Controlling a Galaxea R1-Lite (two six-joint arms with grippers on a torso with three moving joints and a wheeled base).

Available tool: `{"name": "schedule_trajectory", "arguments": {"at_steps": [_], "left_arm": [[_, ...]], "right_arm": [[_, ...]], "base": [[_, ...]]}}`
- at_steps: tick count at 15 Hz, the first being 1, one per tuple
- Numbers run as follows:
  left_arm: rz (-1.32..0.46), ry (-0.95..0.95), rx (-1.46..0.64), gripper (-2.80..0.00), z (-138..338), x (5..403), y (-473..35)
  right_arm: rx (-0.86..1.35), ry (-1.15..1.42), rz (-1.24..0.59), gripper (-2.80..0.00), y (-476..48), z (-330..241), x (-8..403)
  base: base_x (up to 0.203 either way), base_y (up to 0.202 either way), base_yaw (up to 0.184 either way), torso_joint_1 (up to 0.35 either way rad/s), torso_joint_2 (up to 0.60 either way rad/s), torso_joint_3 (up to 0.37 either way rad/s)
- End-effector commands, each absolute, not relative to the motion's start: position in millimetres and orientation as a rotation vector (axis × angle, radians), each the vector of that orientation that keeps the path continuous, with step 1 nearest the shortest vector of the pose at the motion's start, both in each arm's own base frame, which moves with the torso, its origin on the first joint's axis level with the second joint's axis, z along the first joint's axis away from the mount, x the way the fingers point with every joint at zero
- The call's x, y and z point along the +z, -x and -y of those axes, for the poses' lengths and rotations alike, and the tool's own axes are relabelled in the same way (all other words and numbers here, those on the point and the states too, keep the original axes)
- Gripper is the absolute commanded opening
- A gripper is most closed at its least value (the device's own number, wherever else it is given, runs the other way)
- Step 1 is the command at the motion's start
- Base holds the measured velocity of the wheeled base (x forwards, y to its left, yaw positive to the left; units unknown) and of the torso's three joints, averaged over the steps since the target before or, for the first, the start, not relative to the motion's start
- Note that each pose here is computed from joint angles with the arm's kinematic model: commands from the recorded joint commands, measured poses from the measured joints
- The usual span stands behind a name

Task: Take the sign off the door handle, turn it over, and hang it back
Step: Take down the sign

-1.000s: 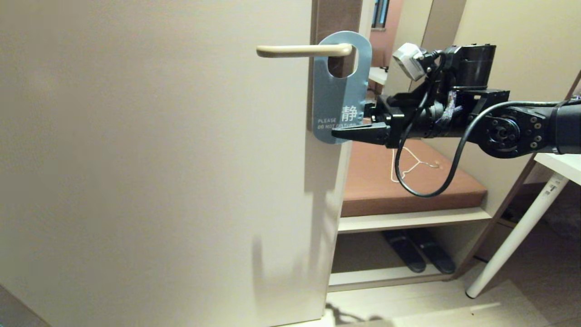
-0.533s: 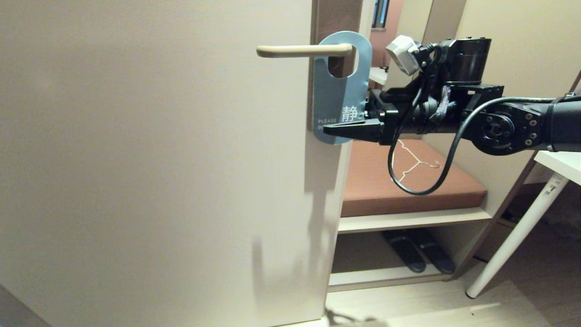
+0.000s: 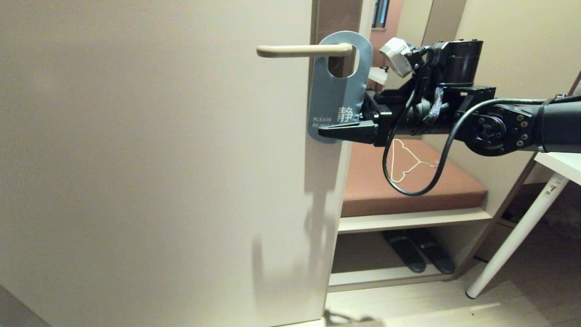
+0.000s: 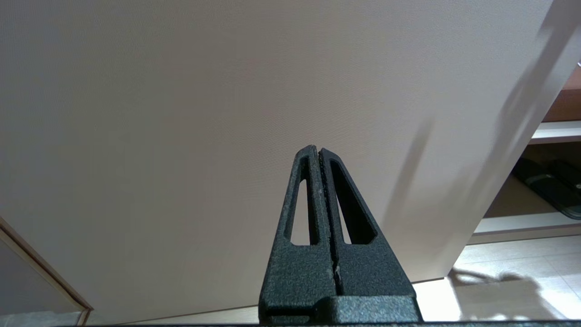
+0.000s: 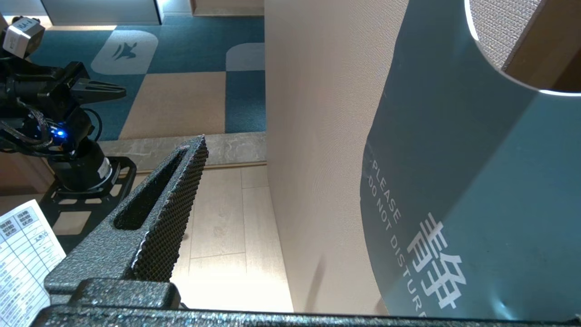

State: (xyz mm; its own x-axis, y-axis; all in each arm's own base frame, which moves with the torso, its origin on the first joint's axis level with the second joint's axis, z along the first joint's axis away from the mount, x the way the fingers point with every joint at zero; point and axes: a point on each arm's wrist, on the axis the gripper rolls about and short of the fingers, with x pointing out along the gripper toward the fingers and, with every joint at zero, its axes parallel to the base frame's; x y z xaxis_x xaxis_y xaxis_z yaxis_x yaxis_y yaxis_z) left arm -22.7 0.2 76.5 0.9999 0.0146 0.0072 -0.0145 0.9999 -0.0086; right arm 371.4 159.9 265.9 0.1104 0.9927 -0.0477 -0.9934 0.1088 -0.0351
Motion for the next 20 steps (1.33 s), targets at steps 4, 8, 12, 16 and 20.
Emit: {"name": "schedule_trajectory", "arguments": {"at_steps": [4,8,12,16,20], "left_arm": [[0.008,0.009,0.015,-2.8,0,77,23],[0.008,0.009,0.015,-2.8,0,77,23],[0.008,0.009,0.015,-2.8,0,76,23],[0.008,0.009,0.015,-2.8,0,76,23],[0.009,0.009,0.015,-2.8,0,77,23]], "right_arm": [[1.479,0.069,0.006,0.0,-366,-158,273],[1.503,0.071,0.024,0.0,-357,-155,283],[1.503,0.076,0.028,0.0,-353,-154,283],[1.498,0.074,0.015,0.0,-353,-154,278],[1.44,0.065,-0.014,0.0,-355,-154,273]], "base": [[0.0,0.0,0.0,0.0,0.0,0.0],[0.0,0.0,0.0,0.0,0.0,0.0],[0.0,0.0,0.0,0.0,0.0,0.0],[0.0,0.0,0.0,0.0,0.0,0.0],[0.0,0.0,0.0,0.0,0.0,0.0]]}}
